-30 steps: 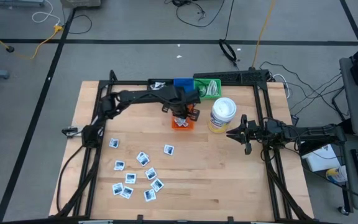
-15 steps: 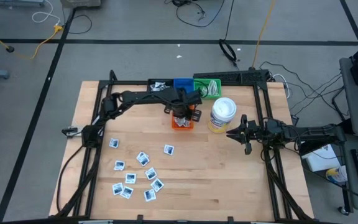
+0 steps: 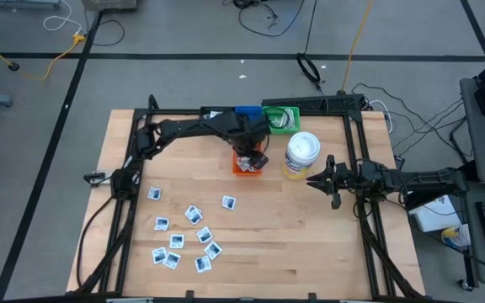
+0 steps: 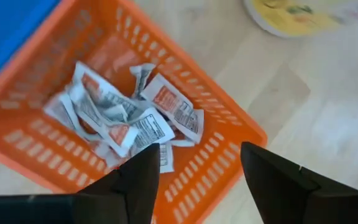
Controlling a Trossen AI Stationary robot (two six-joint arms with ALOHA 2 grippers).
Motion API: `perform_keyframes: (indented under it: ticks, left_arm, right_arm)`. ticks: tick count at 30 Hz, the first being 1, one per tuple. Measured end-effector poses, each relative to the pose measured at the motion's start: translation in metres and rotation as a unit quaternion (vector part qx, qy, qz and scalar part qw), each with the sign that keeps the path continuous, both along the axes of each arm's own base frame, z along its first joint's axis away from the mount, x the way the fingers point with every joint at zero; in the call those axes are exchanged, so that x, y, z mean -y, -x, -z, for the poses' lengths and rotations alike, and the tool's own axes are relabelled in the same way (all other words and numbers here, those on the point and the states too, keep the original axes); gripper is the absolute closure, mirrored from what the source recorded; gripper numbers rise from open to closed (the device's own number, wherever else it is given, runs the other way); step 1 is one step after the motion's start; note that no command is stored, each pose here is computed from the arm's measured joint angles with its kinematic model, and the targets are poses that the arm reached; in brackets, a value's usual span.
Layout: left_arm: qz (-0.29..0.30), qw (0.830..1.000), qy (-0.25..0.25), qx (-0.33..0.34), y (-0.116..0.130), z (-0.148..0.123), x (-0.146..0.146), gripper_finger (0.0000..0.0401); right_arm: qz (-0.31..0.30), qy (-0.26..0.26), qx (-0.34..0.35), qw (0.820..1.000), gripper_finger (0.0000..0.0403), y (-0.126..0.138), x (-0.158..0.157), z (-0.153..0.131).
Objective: Pick & Place First Aid Supplies
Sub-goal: Put the blue alcohol pad into the blue bin
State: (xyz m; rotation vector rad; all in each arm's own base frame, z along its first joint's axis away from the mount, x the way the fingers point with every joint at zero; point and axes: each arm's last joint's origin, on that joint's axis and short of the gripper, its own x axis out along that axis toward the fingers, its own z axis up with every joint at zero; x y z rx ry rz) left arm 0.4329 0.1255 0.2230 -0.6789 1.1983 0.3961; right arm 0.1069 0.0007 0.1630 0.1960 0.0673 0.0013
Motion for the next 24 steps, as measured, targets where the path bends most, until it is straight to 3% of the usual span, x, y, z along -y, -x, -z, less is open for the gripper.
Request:
perform_keyframes:
  ticks: [5,11,19,24]
  left_arm:
    - [0.112,0.993,-0.026,0.011,0.005,-0.009,0.002,0.0171]
    - [0.195,0.980,-0.041,-0.002,0.019,-0.027,0.009,0.0171]
    - [0.343,0.937,-0.049,-0.046,0.031,-0.034,0.036,0.0171]
    - [0.375,0.922,-0.065,-0.069,0.030,-0.033,0.059,0.0171]
  right_arm:
    - [0.000,0.000,0.002,1.000,0.0344,0.000,0.000,0.000]
    - [0.000,0.000,0.001,1.000,0.0344,0.000,0.000,0.000]
    - [0.000,0.000,0.001,1.000,0.0344,0.000,0.000,0.000]
    - [0.000,0.000,0.001,1.000,0.0344,0.000,0.000,0.000]
